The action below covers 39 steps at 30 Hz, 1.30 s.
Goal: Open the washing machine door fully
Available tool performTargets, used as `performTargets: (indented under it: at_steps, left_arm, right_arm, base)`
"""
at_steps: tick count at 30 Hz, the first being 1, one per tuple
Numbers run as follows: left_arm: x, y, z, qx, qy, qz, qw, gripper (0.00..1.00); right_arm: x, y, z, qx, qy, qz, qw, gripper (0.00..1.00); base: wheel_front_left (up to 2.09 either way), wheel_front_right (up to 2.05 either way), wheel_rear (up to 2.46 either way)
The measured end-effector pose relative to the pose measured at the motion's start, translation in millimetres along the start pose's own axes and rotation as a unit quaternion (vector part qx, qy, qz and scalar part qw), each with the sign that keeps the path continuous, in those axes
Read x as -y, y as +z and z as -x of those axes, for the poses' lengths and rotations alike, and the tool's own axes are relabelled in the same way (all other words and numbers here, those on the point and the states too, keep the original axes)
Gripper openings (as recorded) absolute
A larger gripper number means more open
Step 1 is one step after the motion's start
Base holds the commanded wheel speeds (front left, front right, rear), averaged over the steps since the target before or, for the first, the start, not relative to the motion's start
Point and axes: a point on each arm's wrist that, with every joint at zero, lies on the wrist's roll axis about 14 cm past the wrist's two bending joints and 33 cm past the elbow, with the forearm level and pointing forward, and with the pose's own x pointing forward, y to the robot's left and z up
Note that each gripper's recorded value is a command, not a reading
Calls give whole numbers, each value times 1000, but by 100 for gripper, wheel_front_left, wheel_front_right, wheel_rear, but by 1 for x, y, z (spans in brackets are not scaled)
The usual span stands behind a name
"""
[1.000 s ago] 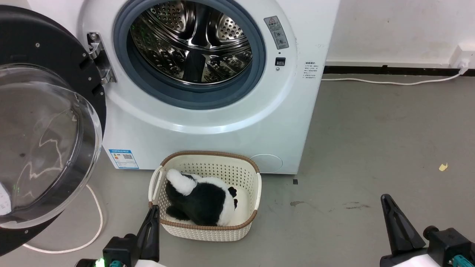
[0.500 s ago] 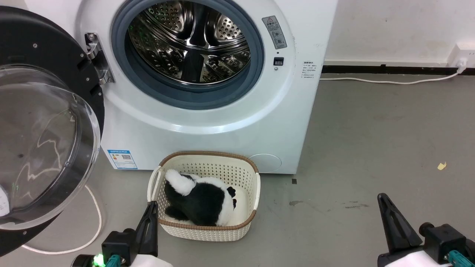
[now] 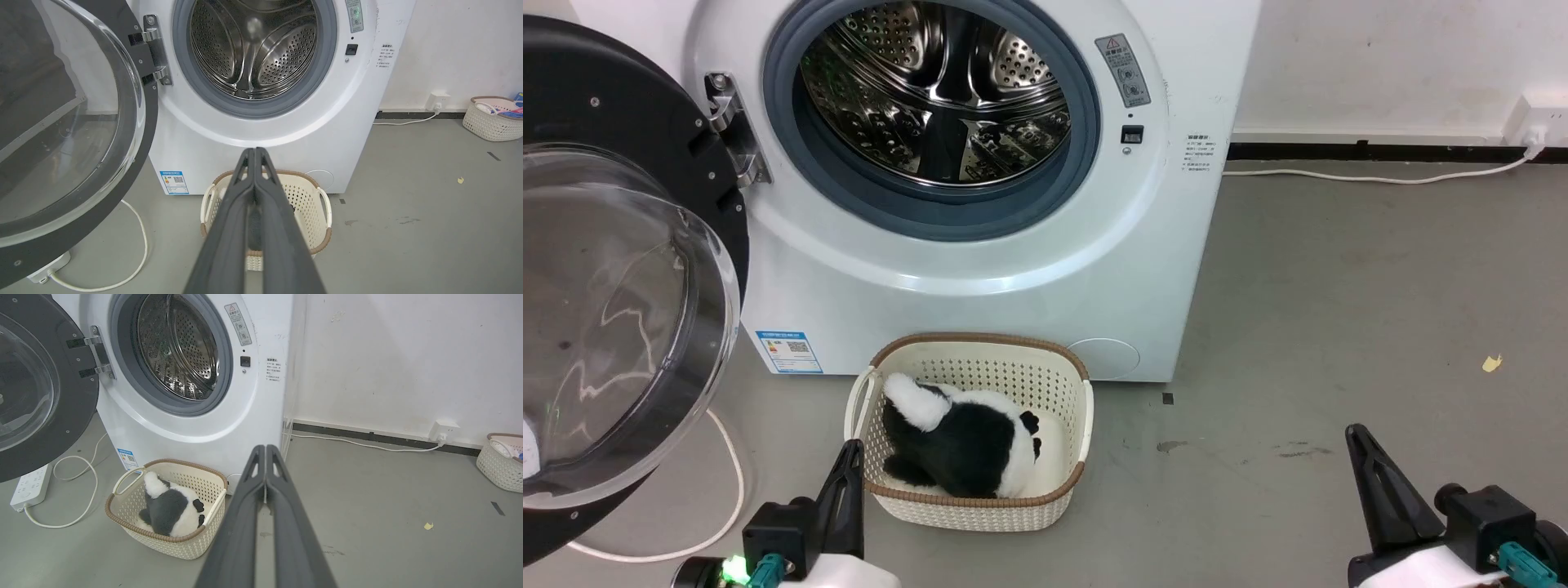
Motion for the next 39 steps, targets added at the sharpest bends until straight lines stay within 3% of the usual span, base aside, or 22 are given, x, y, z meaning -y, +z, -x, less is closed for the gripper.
performTargets:
  at_steps: [39]
  left_arm:
    - [-1,9,-12,-9,2,-15,1000,0]
  right_arm:
    - [-5,-1,-8,-27,8,9,1000,0]
  base:
    - [0,0,0]
